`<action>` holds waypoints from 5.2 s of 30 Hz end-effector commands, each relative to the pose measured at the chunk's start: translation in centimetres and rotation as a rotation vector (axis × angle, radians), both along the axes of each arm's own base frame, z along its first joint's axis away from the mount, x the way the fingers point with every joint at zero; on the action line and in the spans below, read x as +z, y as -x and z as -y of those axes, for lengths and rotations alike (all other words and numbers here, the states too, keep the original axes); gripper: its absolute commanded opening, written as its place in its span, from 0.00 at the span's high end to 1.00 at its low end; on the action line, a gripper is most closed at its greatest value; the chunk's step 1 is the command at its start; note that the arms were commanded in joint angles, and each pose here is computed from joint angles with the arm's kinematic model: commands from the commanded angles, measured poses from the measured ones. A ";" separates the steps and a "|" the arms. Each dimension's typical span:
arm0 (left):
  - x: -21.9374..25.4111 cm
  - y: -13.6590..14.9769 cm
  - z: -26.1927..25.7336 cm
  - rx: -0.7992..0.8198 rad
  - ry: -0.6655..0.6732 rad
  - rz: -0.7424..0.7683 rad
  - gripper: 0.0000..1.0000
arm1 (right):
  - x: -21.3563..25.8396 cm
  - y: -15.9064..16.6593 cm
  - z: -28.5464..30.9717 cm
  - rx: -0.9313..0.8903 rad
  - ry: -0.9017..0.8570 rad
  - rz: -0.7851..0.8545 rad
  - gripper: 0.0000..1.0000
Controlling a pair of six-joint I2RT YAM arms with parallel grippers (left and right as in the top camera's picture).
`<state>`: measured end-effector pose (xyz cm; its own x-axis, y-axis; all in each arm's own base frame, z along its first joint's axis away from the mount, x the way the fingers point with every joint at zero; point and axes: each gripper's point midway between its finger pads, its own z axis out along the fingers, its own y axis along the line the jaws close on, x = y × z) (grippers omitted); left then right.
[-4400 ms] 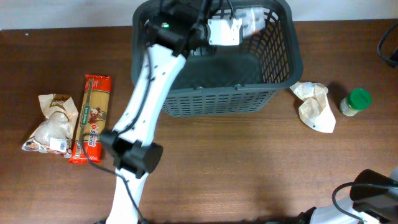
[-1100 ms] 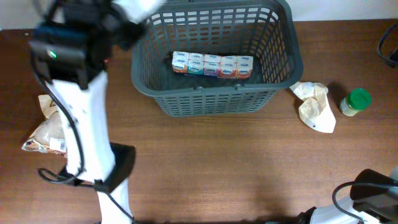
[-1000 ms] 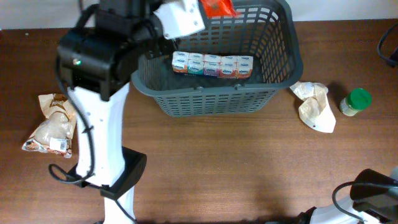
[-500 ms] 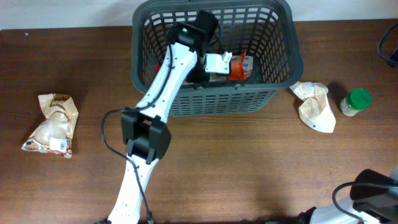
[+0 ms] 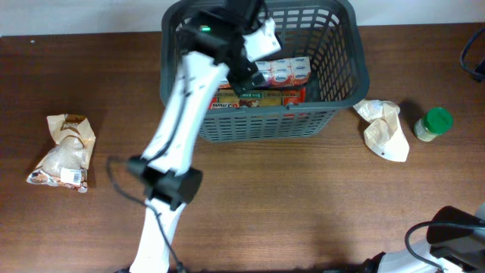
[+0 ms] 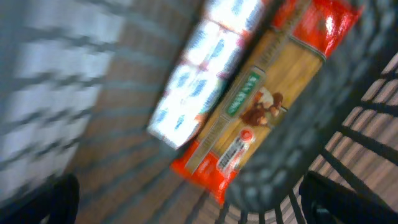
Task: Pack container
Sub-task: 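Lift the spaghetti package into the basket and release it, then grasp the crumpled paper bag on the left with the left gripper, then carry the paper bag into the basket and release it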
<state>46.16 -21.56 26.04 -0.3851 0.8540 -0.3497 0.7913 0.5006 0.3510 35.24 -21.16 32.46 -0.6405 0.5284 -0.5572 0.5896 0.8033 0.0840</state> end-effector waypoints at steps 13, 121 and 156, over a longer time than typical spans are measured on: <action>8.1 7.6 -34.1 1.118 0.237 0.057 0.01 | 0.2 0.0 0.2 -0.002 0.010 0.003 0.01; -4.1 0.5 12.6 -0.581 0.136 0.157 0.98 | 0.2 0.0 0.2 -0.002 0.010 0.004 0.01; 10.2 2.2 -26.3 1.025 0.340 0.182 0.01 | 0.2 0.0 0.2 -0.002 0.010 0.003 0.01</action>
<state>43.89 1.28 38.64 -0.7197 0.1094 -0.6856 -0.0056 0.9866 0.1633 35.26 -21.17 32.40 -0.6414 0.5290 -0.5557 0.5900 0.8031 0.0835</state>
